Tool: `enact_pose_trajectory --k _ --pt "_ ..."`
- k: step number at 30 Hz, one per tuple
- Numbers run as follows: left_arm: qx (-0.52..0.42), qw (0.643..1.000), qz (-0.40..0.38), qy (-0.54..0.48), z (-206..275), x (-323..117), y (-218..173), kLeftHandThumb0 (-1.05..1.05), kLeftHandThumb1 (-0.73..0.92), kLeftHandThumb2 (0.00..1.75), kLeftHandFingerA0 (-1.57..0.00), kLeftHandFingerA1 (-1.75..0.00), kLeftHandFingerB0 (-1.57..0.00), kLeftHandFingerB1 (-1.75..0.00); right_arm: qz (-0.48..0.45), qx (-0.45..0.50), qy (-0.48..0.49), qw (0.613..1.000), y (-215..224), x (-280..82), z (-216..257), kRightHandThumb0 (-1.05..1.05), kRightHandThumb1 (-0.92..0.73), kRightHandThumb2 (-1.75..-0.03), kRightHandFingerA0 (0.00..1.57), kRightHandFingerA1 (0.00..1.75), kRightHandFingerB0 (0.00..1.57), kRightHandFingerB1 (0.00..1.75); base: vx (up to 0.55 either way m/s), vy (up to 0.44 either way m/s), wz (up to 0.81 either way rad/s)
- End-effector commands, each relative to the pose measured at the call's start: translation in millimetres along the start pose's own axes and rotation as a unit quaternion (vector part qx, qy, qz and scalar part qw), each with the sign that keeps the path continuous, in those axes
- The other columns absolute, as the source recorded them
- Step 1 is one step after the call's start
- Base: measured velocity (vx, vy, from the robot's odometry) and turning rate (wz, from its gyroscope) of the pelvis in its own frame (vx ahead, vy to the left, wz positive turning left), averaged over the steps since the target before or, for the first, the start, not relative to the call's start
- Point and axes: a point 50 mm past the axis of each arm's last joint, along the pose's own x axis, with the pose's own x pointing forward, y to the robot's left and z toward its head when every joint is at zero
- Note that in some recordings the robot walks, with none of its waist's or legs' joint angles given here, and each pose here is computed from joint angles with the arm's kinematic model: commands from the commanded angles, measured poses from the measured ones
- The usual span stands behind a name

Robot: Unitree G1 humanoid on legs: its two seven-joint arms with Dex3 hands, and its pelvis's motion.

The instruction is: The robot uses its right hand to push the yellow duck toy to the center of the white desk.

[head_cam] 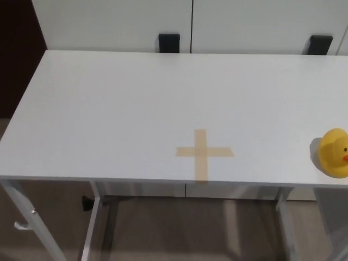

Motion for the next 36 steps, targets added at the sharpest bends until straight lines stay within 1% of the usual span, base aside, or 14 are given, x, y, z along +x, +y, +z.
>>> enact_pose_trajectory --k 1,4,6,8,9,15,23,24,25,31,32,33,34,36 --pt "-0.007 1.0 0.008 0.006 -6.6 -1.0 6.9 -0.18 0.66 0.65 -0.88 -0.71 -0.81 -0.57 -0.03 0.041 -0.041 0.998 -14.0 -2.0 5.9 -0.24 -0.51 -0.83 0.63 0.65 0.45 0.5 0.0 0.0 0.0" --pt "-0.01 1.0 0.013 0.006 -10.5 -2.1 10.3 -0.16 0.66 0.69 -0.85 -0.71 -0.81 -0.59 -0.059 0.125 -0.052 0.989 -25.2 -0.2 14.7 -0.43 -0.63 -0.65 0.47 0.85 0.2 0.42 0.0 0.0 0.0" --pt "-0.014 1.0 0.014 0.003 -6.0 -1.2 11.1 -0.16 0.66 0.69 -0.86 -0.71 -0.83 -0.6 -0.067 0.148 -0.054 0.985 -30.4 2.0 22.1 -0.53 -0.53 -0.89 0.35 0.74 0.1 0.5 0.0 0.0 0.0" --pt "-0.007 1.0 0.013 0.004 -4.5 -0.8 9.6 -0.22 0.7 0.63 -0.87 -0.66 -0.81 -0.55 -0.07 0.172 -0.052 0.981 -36.4 4.8 30.0 -0.57 -0.76 -0.65 0.12 0.54 0.05 0.32 0.0 0.0 0.0" --pt "-0.006 1.0 0.013 0.002 -4.0 -0.6 8.1 -0.19 0.68 0.66 -0.87 -0.71 -0.83 -0.59 -0.074 0.203 -0.069 0.974 -41.5 6.3 38.7 -0.64 -0.69 -0.89 0.02 0.53 0.01 0.31 0.0 0.0 0.0" --pt "-0.021 1.0 0.013 0.003 -4.3 -0.7 7.3 -0.15 0.67 0.74 -0.86 -0.7 -0.81 -0.56 -0.1 0.248 -0.167 0.949 -59.4 8.3 87.8 -0.78 -0.64 -1.03 0.0 0.4 0.04 0.26 0.0 0.0 0.0" --pt "-0.02 1.0 0.017 -0.002 -0.4 -0.1 12.3 -0.15 0.64 0.72 -0.88 -0.76 -0.83 -0.58 -0.068 0.223 -0.335 0.913 -67.1 -13.7 190.3 -0.91 -0.66 -1.09 0.02 0.65 0.02 0.45 0.0 0.0 0.0" --pt "-0.017 1.0 0.017 -0.003 -1.0 -0.3 12.3 -0.12 0.64 0.8 -0.88 -0.74 -0.82 -0.6 -0.058 0.219 -0.355 0.907 -63.0 -18.4 202.7 -0.93 -0.84 -0.65 0.04 0.83 0.01 0.66 0.0 0.0 0.0" --pt "-0.016 1.0 0.017 -0.005 -1.4 -0.5 12.3 -0.12 0.64 0.8 -0.88 -0.74 -0.82 -0.6 -0.052 0.214 -0.372 0.902 -58.9 -22.6 213.5 -0.93 -0.84 -0.65 0.04 0.83 0.01 0.66 0.0 0.0 0.0" --pt "-0.014 1.0 0.018 -0.006 0.2 -0.2 11.6 -0.14 0.62 0.8 -0.88 -0.71 -0.82 -0.57 0.0 0.163 -0.419 0.893 -27.0 -41.1 251.4 -0.75 -0.9 -0.67 0.06 0.35 0.09 0.26 0.0 0.0 0.0" --pt "-0.012 1.0 0.017 -0.007 0.1 -0.2 11.4 -0.15 0.62 0.79 -0.88 -0.72 -0.82 -0.58 0.015 0.147 -0.418 0.897 -15.1 -44.0 260.6 -0.71 -0.74 -1.06 0.04 0.28 0.06 0.28 0.0 0.0 0.0" --pt "-0.012 1.0 0.017 -0.007 0.1 -0.2 11.4 -0.15 0.62 0.79 -0.88 -0.72 -0.82 -0.58 0.015 0.147 -0.418 0.897 -15.1 -44.0 260.6 -0.71 -0.74 -1.06 0.04 0.28 0.06 0.28 0.0 0.0 0.0" --pt "-0.01 1.0 0.016 -0.006 -0.6 -0.3 10.9 -0.14 0.61 0.8 -0.88 -0.72 -0.82 -0.58 0.035 0.128 -0.416 0.9 0.2 -47.2 270.3 -0.65 -0.92 -0.72 0.05 0.23 0.07 0.23 0.0 0.0 0.0" --pt "-0.009 1.0 0.015 -0.006 -1.3 -0.4 10.3 -0.14 0.61 0.8 -0.88 -0.72 -0.82 -0.58 0.047 0.12 -0.417 0.9 7.0 -48.6 273.1 -0.65 -0.92 -0.72 0.05 0.23 0.07 0.23 0.0 0.0 0.0"
